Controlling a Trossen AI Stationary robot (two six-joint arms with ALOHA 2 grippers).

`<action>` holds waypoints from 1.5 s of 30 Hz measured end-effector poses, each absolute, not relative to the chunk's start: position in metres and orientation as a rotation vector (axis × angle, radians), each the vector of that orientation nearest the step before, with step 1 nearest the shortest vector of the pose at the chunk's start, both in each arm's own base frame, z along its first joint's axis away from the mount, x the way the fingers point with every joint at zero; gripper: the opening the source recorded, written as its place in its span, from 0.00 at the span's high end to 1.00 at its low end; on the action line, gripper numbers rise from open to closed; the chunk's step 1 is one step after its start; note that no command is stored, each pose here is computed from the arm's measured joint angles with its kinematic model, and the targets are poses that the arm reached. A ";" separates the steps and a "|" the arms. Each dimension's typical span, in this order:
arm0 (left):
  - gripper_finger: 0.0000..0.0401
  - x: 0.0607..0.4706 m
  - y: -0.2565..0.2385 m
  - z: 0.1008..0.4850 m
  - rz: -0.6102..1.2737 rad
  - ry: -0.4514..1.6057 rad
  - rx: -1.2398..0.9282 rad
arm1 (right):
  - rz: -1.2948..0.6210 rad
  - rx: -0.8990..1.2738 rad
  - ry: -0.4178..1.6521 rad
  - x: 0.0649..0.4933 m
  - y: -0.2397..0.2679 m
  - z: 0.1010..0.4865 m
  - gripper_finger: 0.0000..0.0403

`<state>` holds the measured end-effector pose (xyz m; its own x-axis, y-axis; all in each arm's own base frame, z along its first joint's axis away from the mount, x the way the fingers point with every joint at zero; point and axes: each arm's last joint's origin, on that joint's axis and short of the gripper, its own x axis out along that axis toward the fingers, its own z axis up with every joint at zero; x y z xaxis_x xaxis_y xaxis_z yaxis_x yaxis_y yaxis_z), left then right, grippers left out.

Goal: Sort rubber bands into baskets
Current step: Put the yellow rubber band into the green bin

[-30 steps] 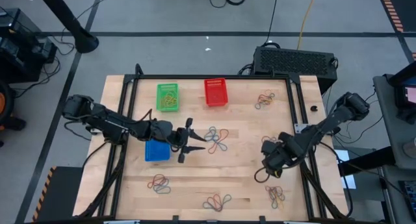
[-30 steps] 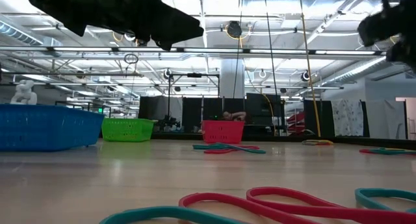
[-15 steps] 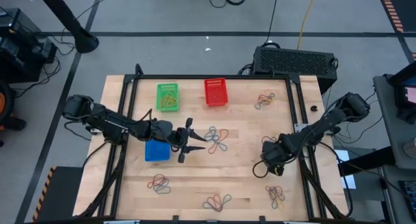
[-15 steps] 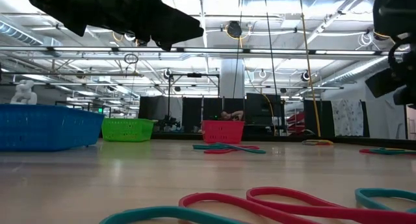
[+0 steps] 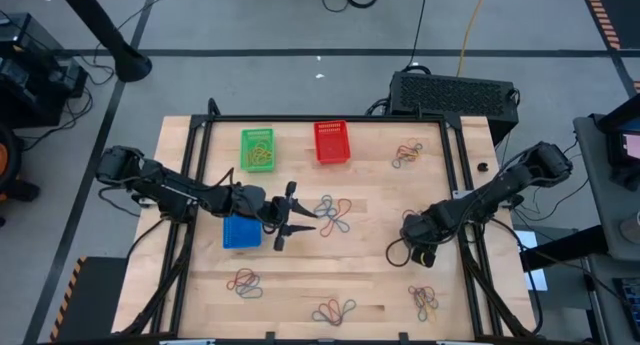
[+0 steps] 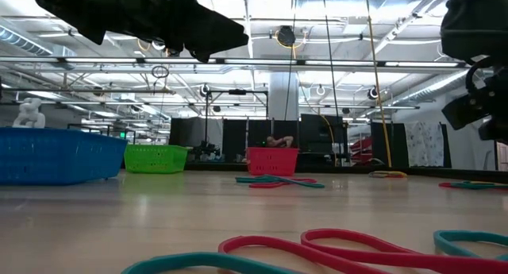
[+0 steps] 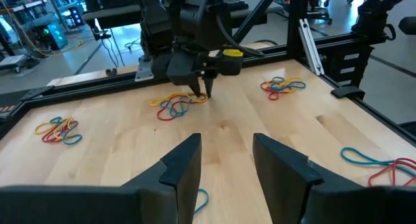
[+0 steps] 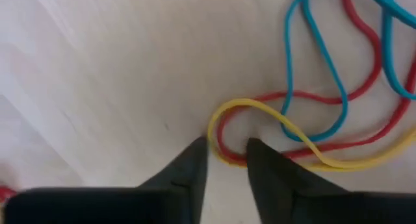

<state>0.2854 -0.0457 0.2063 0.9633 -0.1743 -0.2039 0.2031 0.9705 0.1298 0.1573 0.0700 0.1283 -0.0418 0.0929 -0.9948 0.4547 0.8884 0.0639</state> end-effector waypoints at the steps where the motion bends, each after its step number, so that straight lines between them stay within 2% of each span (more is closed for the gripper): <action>1: 0.63 0.285 -0.046 0.206 -0.192 0.193 0.151 | -0.298 0.436 1.598 0.158 0.070 0.128 0.83; 3: 0.63 0.285 -0.046 0.206 -0.192 0.194 0.151 | -0.277 0.435 1.590 0.159 0.070 0.128 0.93; 5: 0.63 0.285 -0.046 0.206 -0.192 0.195 0.151 | -0.270 0.432 1.583 0.161 0.070 0.129 0.98; 12: 0.63 0.285 -0.046 0.206 -0.192 0.196 0.151 | -0.332 0.370 1.514 0.175 0.072 0.157 1.00; 20: 0.63 0.285 -0.046 0.205 -0.192 0.203 0.152 | -0.275 0.365 1.464 0.189 0.079 0.193 1.00; 23: 0.63 0.285 -0.046 0.205 -0.193 0.212 0.152 | -0.277 0.372 1.489 0.189 0.079 0.197 1.00; 30: 0.63 0.285 -0.046 0.203 -0.194 0.225 0.153 | -0.465 0.360 1.652 0.171 0.072 0.206 1.00; 33: 0.63 0.285 -0.046 0.203 -0.194 0.223 0.153 | -0.438 0.368 1.640 0.173 0.073 0.206 1.00; 40: 0.63 0.285 -0.046 0.204 -0.194 0.222 0.153 | -0.122 0.432 1.403 0.203 0.087 0.208 0.92; 45: 0.63 0.285 -0.046 0.204 -0.194 0.222 0.153 | -0.165 0.472 1.432 0.201 0.085 0.208 0.81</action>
